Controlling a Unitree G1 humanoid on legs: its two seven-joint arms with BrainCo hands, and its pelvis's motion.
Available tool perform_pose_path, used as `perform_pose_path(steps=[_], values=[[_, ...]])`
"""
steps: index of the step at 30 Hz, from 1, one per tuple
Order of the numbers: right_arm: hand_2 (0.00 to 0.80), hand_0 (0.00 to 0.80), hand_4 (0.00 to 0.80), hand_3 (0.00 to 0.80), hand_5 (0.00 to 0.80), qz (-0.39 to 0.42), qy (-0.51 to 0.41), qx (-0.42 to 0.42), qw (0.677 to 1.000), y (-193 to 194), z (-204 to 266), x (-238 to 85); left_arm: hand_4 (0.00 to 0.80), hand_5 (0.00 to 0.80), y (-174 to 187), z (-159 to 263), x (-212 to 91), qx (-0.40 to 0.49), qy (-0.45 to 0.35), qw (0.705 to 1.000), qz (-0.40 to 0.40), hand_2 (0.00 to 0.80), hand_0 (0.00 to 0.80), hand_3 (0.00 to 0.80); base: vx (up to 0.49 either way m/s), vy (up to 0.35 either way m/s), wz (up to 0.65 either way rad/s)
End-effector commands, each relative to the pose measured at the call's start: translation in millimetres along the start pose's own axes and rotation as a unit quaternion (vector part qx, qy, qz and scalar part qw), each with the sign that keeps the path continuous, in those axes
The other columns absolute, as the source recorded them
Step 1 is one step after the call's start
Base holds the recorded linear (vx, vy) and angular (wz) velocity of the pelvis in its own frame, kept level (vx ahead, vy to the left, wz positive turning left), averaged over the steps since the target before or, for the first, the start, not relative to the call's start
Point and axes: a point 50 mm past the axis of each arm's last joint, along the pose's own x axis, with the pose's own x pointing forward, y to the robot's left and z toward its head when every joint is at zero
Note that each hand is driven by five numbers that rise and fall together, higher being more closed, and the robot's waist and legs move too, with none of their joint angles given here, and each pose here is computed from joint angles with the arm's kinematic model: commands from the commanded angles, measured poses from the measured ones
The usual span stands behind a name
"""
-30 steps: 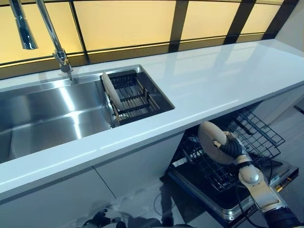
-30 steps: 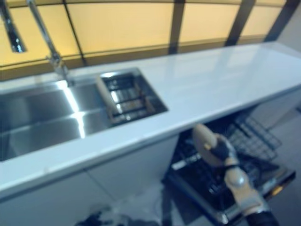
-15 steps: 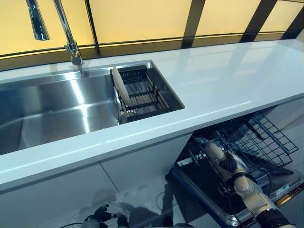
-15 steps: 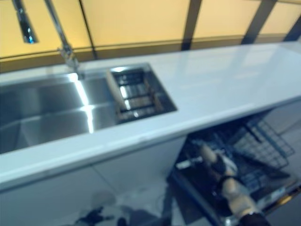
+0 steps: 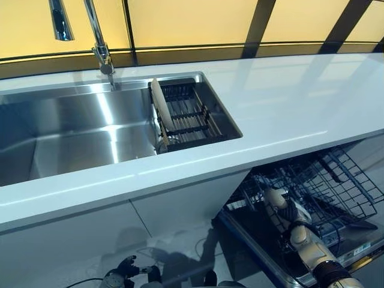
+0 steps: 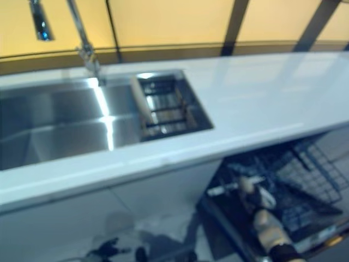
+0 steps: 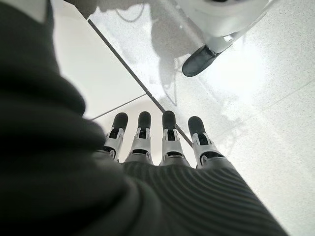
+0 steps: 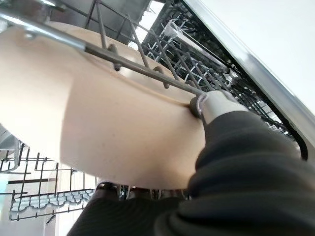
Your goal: Take plates into dishwasher
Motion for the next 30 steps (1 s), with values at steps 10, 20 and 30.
perform_pose_path(steps=[10,20,30], values=[[0.000,0.000,0.000,0.000,0.000,0.023,-0.039,0.039,0.998,7.3,35.2,2.1,0.000,0.000,1.0,18.0,4.3,0.030,-0.022,0.999,-0.003,0.000,0.000,0.000,0.004,-0.003,0.01],[0.000,0.000,0.000,0.000,0.000,0.000,-0.082,0.071,0.994,-12.0,48.7,-3.0,0.000,0.000,5.7,17.8,4.2,0.023,-0.021,1.000,0.005,0.000,0.000,0.000,0.000,0.000,0.00],[0.000,0.000,0.000,0.000,0.000,-0.150,-0.182,0.170,0.957,-91.9,71.9,-15.0,0.000,0.000,7.4,11.6,2.7,0.009,-0.016,1.000,0.014,0.000,0.000,0.000,-0.001,0.004,-0.05]])
